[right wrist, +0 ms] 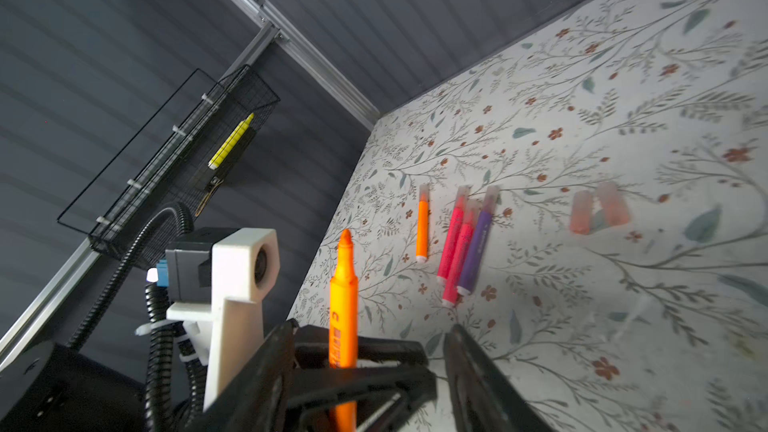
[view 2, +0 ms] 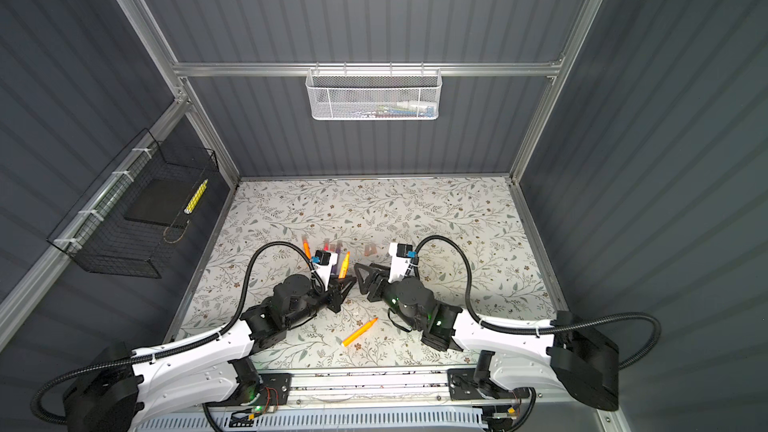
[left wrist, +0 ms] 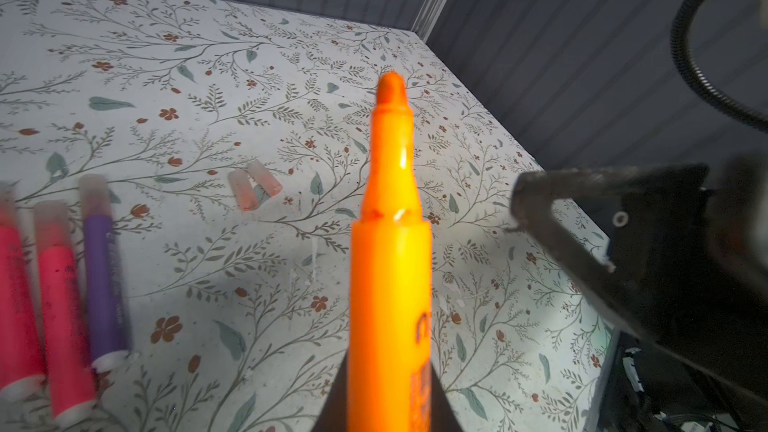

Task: Insert the pens into the pen caps
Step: 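Release the marker with the right gripper and move it toward the pale pink caps, then lower the right gripper onto a pale pink cap and grasp it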

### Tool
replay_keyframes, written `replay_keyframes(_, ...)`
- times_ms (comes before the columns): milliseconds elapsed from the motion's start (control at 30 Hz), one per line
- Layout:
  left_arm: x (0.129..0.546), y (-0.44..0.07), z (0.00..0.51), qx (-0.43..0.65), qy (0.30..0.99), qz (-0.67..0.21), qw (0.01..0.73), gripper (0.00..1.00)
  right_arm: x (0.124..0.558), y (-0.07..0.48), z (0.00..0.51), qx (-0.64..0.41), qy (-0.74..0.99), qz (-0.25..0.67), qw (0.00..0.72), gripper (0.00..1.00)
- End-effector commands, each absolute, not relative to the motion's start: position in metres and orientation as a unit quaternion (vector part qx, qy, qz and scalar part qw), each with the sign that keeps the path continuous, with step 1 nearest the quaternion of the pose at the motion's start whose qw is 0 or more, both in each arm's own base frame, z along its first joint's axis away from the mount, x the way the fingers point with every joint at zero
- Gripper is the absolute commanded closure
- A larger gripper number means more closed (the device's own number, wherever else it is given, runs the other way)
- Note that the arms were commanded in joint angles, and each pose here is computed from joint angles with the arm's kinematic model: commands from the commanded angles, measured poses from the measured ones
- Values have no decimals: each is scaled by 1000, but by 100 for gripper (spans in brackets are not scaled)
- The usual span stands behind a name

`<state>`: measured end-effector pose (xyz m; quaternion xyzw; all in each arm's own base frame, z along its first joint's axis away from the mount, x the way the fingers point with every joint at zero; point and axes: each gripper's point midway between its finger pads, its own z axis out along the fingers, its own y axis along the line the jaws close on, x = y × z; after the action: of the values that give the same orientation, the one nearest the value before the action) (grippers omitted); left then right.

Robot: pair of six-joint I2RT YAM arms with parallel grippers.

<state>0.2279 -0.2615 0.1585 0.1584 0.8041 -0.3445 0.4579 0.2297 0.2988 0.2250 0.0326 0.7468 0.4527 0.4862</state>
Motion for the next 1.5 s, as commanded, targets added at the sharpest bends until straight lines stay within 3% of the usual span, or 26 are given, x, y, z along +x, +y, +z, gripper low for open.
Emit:
replay_keyframes(0, 241, -239, 151, 117, 822, -334, 447, 100, 248, 257, 210, 60, 771, 373, 513, 38)
replay_keyframes(200, 253, -220, 133, 88, 838, -344, 414, 100, 297, 233, 167, 67, 851, 273, 444, 41)
replay_keyframes(333, 244, -227, 140, 121, 827, -362, 412, 100, 330, 247, 134, 19, 908, 194, 370, 47)
replay_keyframes(600, 237, -226, 150, 148, 821, -359, 419, 100, 386, 271, 98, -53, 945, 97, 307, 50)
replay_keyframes(867, 238, -223, 154, 151, 819, -350, 428, 100, 402, 301, 74, -98, 954, 105, 264, 54)
replay_keyframes(1467, 237, -223, 159, 149, 816, -354, 432, 100, 408, 304, 27, -126, 969, 54, 207, 64)
